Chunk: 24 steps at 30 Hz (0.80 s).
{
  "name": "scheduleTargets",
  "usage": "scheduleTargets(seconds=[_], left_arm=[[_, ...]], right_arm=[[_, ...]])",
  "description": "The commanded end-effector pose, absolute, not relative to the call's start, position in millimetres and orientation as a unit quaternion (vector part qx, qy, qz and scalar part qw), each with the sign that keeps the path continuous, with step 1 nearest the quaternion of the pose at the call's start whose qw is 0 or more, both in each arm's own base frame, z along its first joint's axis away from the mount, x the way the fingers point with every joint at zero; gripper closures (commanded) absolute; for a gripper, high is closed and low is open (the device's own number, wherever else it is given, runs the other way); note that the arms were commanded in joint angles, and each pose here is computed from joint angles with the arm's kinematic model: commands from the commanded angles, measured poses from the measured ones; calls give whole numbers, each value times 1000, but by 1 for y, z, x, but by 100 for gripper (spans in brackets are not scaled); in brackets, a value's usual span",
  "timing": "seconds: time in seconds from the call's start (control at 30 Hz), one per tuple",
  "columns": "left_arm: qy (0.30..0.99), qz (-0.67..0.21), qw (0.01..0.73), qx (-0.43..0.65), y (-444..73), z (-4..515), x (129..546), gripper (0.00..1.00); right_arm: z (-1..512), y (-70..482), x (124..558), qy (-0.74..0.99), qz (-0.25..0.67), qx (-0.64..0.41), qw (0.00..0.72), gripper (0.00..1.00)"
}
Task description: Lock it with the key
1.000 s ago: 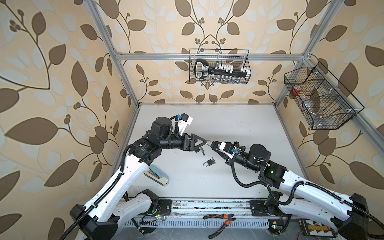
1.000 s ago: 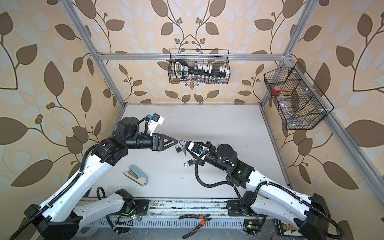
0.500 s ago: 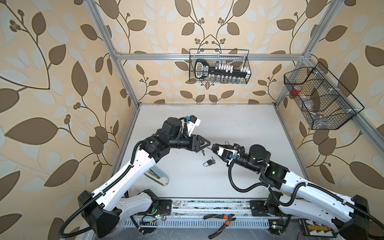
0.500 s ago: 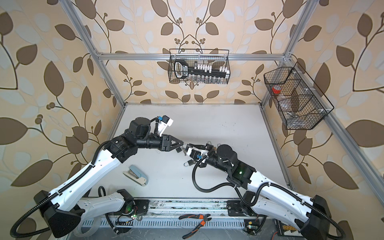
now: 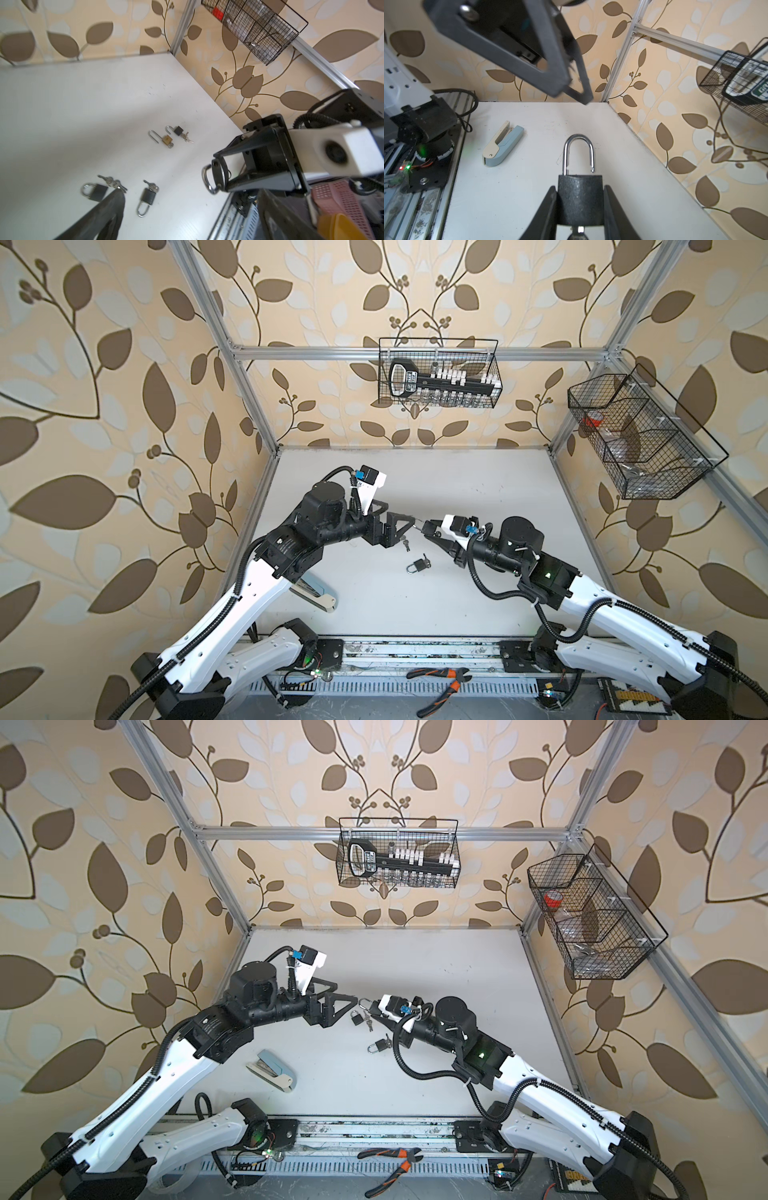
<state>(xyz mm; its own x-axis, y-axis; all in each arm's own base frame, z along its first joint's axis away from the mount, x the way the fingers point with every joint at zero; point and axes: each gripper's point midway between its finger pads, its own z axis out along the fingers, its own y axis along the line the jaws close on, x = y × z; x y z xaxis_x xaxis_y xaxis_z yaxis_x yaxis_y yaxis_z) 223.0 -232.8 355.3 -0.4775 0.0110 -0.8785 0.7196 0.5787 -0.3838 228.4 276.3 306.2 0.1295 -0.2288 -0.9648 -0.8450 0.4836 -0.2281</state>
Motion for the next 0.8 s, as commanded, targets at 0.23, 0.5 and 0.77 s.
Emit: scheduleTargets(seconds=[0.23, 0.5, 0.77], left_arm=[[617, -350, 569, 416, -249, 400, 206, 9], [670, -447, 486, 339, -267, 393, 216, 22], [721, -484, 414, 271, -268, 383, 216, 30]], right_arm=[[350, 254, 225, 609, 314, -411, 601, 100], [349, 243, 233, 535, 143, -464, 692, 100], [352, 250, 245, 465, -2, -525, 713, 100]])
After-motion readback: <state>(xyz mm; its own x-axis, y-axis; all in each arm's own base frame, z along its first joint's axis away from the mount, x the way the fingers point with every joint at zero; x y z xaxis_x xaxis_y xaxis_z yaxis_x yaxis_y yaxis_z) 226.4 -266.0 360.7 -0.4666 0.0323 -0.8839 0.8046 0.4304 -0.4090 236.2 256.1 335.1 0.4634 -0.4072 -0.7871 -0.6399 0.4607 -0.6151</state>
